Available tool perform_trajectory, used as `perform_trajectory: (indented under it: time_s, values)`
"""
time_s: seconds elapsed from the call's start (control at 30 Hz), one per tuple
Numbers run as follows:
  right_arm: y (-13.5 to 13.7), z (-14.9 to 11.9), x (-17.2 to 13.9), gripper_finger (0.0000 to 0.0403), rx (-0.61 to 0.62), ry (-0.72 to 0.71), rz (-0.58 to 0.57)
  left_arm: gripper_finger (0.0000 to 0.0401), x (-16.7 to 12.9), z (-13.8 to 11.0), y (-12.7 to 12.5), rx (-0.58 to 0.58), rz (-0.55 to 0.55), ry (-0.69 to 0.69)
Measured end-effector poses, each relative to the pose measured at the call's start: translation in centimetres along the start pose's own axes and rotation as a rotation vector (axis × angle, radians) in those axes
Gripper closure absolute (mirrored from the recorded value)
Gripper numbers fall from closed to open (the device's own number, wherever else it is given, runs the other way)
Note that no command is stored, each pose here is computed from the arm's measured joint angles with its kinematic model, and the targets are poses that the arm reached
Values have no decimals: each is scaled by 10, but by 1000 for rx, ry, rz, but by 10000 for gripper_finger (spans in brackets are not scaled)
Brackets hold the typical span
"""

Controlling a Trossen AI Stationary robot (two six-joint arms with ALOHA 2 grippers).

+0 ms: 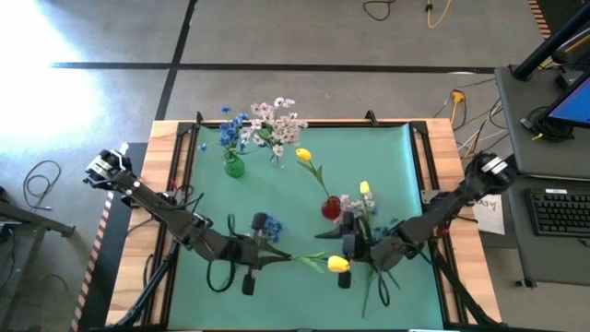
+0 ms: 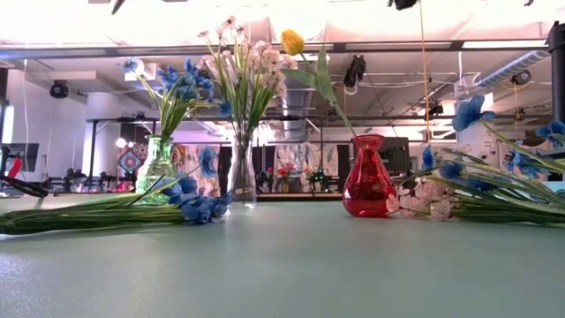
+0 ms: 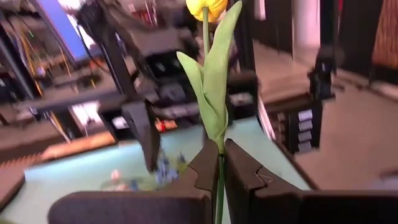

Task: Sort flowers into vase by color
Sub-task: Put the left yellow flower into the red vase

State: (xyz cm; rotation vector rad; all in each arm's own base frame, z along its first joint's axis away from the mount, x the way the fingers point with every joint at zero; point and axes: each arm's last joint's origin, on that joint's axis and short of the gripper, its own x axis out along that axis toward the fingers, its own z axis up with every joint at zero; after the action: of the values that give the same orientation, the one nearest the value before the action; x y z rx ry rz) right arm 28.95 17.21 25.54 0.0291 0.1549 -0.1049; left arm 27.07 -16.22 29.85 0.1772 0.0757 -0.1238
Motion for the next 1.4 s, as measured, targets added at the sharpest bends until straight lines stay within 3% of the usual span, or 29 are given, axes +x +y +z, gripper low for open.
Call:
perform_trajectory:
  time_s: [0.37,0.6,0.87,1.07,1.4]
  values:
    - [9,10,19,158,-51,-396,-26,401,-5,-14,6,-32,43,-167]
    - [0,12,29,158,-47,-448,87,401,4,-25,7,-56,71,-213]
    - [-4,13,31,165,-73,-459,91,401,12,-32,13,-61,98,-204]
    - [-6,14,33,214,-76,-460,83,401,13,-32,14,-62,103,-205]
    - [-8,14,34,353,-76,-460,76,401,13,-32,15,-64,107,-209]
